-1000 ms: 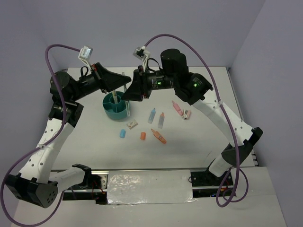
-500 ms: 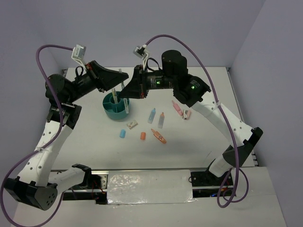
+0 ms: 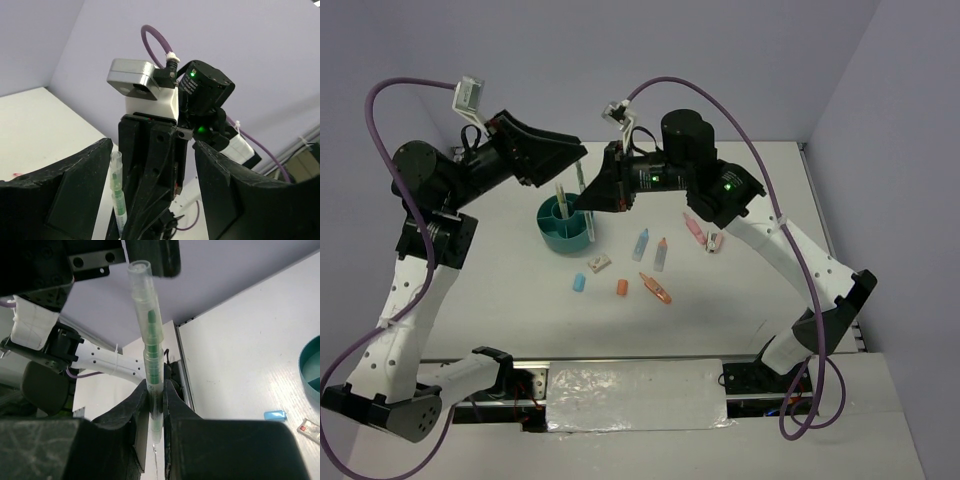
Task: Sort the stationery into containers
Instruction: Close the pen cap on the pen.
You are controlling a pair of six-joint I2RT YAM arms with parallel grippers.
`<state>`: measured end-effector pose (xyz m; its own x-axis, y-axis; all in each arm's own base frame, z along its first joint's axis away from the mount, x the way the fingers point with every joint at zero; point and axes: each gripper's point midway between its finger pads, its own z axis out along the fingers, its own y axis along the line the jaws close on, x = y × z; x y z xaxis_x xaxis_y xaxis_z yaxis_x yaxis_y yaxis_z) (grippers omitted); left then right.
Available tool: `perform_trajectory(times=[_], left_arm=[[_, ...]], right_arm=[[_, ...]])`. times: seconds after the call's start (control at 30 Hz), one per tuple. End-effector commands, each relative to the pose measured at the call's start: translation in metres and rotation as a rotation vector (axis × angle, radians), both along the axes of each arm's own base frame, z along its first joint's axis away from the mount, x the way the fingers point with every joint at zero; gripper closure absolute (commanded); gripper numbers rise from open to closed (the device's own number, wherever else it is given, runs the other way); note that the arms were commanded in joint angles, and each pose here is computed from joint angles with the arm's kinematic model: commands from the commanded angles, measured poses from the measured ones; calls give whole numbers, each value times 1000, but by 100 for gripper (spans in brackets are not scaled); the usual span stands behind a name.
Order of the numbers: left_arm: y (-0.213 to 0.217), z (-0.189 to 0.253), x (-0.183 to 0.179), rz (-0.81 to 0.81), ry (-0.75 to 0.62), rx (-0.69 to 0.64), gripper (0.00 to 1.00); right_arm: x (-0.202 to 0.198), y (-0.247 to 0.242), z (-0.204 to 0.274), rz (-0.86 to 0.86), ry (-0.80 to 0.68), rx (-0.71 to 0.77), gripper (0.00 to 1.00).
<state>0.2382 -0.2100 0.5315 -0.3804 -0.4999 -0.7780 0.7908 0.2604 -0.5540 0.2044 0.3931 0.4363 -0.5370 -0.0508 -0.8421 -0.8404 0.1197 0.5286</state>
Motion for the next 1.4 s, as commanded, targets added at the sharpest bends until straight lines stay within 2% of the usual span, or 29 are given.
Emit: perform_trajectory(times=[0.0,0.33,0.8,1.07,1.1,1.2,1.23,1.37], left_arm=[[4,6,7,64,-43,40,21],[0,-3,14,36,-9,22,24],[-4,-7,3,-22,2,9,44],[-5,-17,3,-32,37,13,73],[-5,-18,4,-34,42,15,81],[-7,-26,4,-46,68,27,93],[-7,-31,5,-48,84,35,100],[-9,-50,0,-75,134,46,100]], right_arm=[[-13,-11,22,24,-77,39,100],[-17,-14,21,26,-92,31,100],[-16,-14,21,29,-96,21,100],[-15,-13,23,34,-96,20,100],[-15,-12,24,36,-100,21,100],[-12,-14,33,22,-122,23,100],[-8,-11,30,19,-119,10,100],[7,-15,60,-7,-165,45,100]])
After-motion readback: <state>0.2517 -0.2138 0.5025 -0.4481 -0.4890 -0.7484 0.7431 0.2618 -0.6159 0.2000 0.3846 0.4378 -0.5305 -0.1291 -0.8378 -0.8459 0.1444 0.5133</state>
